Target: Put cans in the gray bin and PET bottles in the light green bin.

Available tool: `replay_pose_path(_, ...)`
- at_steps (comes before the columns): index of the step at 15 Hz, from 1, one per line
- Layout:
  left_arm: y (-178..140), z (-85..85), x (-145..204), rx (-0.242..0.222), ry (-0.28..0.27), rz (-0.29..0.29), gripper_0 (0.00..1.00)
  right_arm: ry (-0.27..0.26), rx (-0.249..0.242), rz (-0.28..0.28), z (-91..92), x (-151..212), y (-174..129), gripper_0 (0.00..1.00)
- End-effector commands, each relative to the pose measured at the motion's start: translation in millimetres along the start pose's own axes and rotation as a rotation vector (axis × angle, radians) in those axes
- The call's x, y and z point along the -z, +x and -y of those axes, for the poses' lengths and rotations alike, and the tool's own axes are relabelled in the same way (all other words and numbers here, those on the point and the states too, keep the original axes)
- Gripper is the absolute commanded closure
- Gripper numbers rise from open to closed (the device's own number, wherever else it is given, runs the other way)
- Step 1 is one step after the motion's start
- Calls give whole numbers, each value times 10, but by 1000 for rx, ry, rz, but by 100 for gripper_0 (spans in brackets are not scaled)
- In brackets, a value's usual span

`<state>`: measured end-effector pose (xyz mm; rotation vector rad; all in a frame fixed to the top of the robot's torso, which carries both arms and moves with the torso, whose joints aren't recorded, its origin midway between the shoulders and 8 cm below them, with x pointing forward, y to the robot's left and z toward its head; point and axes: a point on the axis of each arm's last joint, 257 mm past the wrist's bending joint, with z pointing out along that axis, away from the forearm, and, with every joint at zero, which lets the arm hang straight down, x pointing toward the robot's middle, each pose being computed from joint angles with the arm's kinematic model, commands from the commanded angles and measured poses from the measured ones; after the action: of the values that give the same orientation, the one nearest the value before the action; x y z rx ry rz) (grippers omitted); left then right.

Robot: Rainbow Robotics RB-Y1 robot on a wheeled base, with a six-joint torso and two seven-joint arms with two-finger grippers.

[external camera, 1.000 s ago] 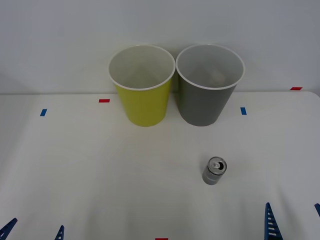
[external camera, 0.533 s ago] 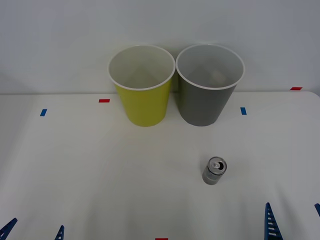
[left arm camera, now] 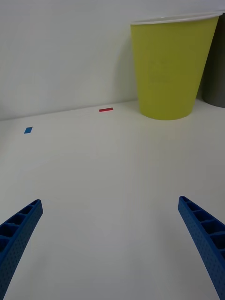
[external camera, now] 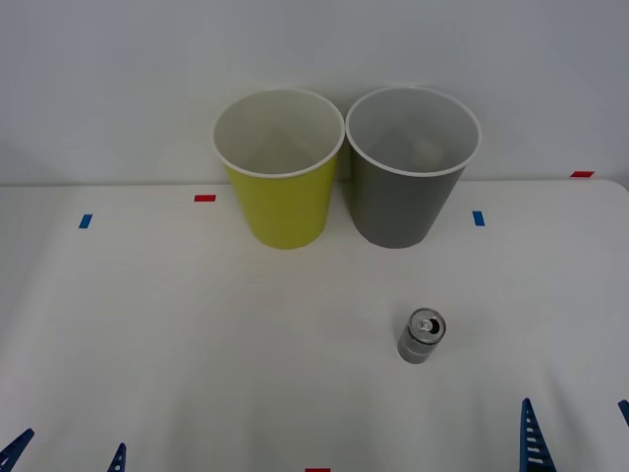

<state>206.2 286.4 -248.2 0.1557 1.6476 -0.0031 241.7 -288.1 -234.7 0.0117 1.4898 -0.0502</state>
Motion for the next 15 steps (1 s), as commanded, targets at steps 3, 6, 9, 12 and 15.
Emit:
replay_pose_path(3, 0, 0, 0, 0, 0, 0, 0, 19, -9, -73, 34, 90, 286, 0)
replay_pose_path(6, 0, 0, 0, 0, 0, 0, 0, 27, -68, -54, -8, 152, 200, 0)
replay_pose_path(9, 0, 0, 0, 0, 0, 0, 0, -6, -69, -44, -108, 201, 128, 0)
replay_pose_path(12, 0, 0, 0, 0, 0, 0, 0, -52, -33, -34, -168, 229, 93, 0)
replay_pose_path(15, 0, 0, 0, 0, 0, 0, 0, -76, 2, -28, -199, 249, 82, 0)
